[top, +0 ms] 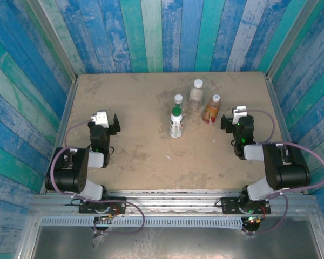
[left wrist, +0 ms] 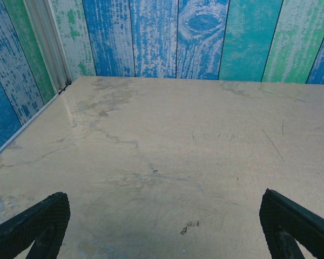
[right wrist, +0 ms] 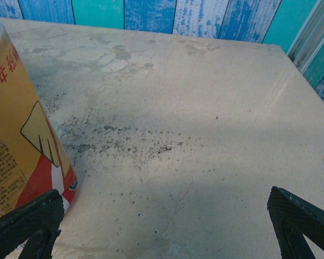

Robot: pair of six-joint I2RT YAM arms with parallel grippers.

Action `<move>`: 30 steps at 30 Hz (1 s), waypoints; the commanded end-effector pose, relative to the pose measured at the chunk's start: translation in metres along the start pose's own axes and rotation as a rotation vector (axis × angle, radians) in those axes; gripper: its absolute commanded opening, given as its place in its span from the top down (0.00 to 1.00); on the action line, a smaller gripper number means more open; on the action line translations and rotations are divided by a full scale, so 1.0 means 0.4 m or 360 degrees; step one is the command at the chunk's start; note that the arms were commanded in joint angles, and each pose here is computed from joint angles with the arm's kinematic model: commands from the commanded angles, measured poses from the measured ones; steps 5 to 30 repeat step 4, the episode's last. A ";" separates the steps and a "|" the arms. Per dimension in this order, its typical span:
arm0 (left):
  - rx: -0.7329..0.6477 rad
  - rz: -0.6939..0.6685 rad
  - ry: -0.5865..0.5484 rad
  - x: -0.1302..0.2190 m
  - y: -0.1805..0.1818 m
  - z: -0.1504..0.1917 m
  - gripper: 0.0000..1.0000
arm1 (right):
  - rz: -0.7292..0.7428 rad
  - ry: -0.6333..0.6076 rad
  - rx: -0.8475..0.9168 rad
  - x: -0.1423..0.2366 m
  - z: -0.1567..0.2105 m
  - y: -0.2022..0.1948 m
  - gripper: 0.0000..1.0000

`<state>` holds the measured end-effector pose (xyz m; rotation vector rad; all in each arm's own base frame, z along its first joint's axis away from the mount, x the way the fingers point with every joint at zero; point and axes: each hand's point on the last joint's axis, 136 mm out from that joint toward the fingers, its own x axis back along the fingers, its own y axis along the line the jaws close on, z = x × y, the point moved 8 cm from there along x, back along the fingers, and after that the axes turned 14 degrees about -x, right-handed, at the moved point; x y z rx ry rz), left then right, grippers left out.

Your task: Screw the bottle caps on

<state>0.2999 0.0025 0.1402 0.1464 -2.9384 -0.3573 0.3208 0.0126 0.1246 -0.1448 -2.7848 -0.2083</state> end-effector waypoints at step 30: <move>0.0014 -0.0002 -0.0012 -0.010 0.000 -0.002 0.06 | -0.0008 -0.0008 -0.0013 0.001 -0.008 0.001 0.00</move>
